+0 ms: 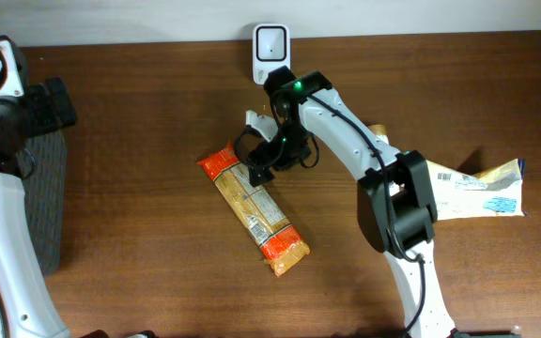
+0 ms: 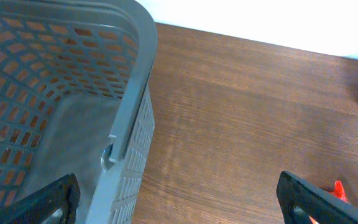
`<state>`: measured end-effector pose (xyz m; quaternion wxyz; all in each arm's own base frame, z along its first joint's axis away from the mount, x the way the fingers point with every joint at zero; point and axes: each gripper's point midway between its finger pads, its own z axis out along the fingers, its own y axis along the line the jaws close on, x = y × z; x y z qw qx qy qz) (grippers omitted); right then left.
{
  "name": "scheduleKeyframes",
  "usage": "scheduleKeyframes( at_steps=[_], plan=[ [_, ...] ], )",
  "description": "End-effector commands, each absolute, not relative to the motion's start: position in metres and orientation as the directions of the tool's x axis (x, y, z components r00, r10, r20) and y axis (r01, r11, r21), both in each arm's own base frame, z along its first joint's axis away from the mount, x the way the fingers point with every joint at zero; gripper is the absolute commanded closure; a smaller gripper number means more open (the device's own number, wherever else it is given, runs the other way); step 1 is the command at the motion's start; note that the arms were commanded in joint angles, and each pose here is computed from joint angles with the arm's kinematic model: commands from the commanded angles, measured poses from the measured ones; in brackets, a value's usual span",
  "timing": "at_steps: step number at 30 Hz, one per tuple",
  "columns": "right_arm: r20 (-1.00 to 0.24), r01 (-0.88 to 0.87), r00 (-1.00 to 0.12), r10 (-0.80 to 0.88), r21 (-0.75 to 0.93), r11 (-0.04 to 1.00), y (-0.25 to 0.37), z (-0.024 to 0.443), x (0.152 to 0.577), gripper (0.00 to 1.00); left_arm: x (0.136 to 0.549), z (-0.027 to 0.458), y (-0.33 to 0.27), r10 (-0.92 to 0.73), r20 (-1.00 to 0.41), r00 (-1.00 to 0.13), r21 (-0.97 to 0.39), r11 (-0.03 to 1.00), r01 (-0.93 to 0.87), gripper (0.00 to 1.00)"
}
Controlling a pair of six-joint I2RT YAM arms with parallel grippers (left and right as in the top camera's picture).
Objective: Scan the item barcode
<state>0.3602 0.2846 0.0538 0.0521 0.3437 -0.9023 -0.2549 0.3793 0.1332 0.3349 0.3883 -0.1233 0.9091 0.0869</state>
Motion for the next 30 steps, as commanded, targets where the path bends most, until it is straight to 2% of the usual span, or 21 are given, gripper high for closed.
scheduleKeyframes(
  at_steps=[1,9,11,15,17,21,22,23,25,26,30],
  plan=[
    [-0.055,-0.584,-0.718,-0.694,0.59,0.558,0.303,0.031,0.339,0.08,0.378,0.342,0.135,-0.139,-0.738,-0.66,0.078,0.955,-0.287,0.01],
    [-0.039,-0.581,-0.686,-0.726,0.629,0.516,0.318,0.005,0.317,0.09,0.378,0.342,0.134,-0.139,-0.738,-0.661,0.078,0.955,-0.287,0.01],
    [-0.046,-0.559,-0.699,-0.714,0.658,0.505,0.326,0.0,0.312,0.12,0.378,0.342,0.135,-0.139,-0.738,-0.66,0.078,0.955,-0.287,0.01],
    [0.032,-0.483,-0.747,-0.664,0.66,0.575,0.329,-0.02,0.307,0.21,0.378,0.342,0.134,-0.139,-0.738,-0.661,0.078,0.955,-0.287,0.01],
    [0.062,-0.449,-0.772,-0.633,0.652,0.611,0.328,-0.021,0.308,0.32,0.378,0.342,0.135,-0.139,-0.738,-0.66,0.078,0.955,-0.287,0.01],
    [0.08,-0.45,-0.768,-0.635,0.639,0.624,0.33,-0.027,0.304,0.4,0.378,0.342,0.134,-0.139,-0.738,-0.661,0.078,0.955,-0.287,0.01],
    [0.092,-0.449,-0.77,-0.632,0.626,0.638,0.33,-0.029,0.303,0.47,0.378,0.342,0.134,-0.139,-0.738,-0.661,0.078,0.955,-0.287,0.01],
    [0.09,-0.451,-0.77,-0.632,0.623,0.639,0.331,-0.03,0.303,0.67,0.378,0.342,0.134,-0.139,-0.738,-0.661,0.078,0.955,-0.287,0.01],
    [0.087,-0.448,-0.772,-0.63,0.629,0.636,0.332,-0.029,0.304,0.92,0.378,0.342,0.134,-0.139,-0.738,-0.661,0.078,0.955,-0.287,0.01],
    [0.087,-0.444,-0.773,-0.628,0.633,0.634,0.332,-0.028,0.304,0.96,0.378,0.342,0.134,-0.139,-0.738,-0.661,0.078,0.955,-0.287,0.01],
    [0.086,-0.432,-0.782,-0.617,0.639,0.636,0.329,-0.021,0.309,0.96,0.378,0.342,0.134,-0.139,-0.738,-0.661,0.078,0.955,-0.287,0.01]
  ],
)
